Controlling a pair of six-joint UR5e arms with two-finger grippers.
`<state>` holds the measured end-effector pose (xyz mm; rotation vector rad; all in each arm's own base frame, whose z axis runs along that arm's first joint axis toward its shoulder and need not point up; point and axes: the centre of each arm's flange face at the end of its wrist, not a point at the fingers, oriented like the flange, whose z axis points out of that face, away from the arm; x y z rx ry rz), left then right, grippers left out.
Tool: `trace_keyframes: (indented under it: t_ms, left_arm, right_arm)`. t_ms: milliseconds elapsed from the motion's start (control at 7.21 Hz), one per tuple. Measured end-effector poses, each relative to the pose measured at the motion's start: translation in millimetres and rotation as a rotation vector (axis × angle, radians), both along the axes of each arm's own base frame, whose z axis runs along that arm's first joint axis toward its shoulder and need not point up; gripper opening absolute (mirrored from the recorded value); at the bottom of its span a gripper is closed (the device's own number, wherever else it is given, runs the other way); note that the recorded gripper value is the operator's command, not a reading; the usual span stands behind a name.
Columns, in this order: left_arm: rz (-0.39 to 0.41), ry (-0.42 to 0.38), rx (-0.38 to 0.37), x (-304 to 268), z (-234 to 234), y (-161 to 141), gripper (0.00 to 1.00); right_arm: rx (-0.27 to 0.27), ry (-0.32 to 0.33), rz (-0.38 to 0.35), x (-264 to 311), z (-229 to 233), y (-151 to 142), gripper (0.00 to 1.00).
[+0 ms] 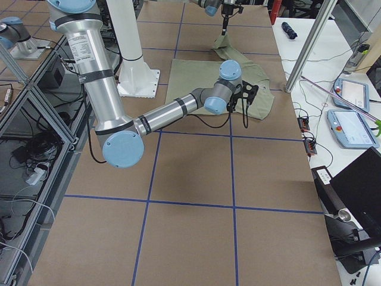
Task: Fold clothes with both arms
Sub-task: 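Grasp the other sleeve and fold it across the shirt with the left gripper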
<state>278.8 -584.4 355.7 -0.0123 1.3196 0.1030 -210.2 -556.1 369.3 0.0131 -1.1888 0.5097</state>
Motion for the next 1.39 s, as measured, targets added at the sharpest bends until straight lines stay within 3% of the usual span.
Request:
trace_keyframes:
  t_ms: [278, 555, 694, 971, 1110, 1388]
  left_arm:
    - [-0.113, 0.012, -0.045, 80.6, -111.6, -27.9, 0.00]
    - [-0.279, 0.041, -0.093, 190.1, -226.7, -45.7, 0.00]
    - [-0.351, 0.062, -0.100, 238.6, -269.0, -44.3, 0.00]
    - [-0.437, 0.093, -0.091, 303.5, -305.6, -30.8, 0.03]
    - [-0.468, 0.101, -0.083, 325.1, -304.0, -23.4, 0.63]
    - [-0.511, 0.123, -0.086, 350.2, -302.6, -8.2, 0.86]
  right_arm:
    - [0.053, 0.034, -0.049, 50.9, 43.6, 7.6, 1.00]
    - [0.071, 0.059, -0.074, 74.8, 74.6, 17.9, 1.00]
    - [0.081, 0.079, -0.086, 82.2, 91.3, 24.5, 1.00]
    - [0.086, 0.102, -0.097, 90.7, 111.2, 32.3, 1.00]
    - [0.082, 0.106, -0.099, 91.5, 116.1, 33.3, 1.00]
    - [0.077, 0.108, -0.099, 92.0, 119.3, 33.5, 1.00]
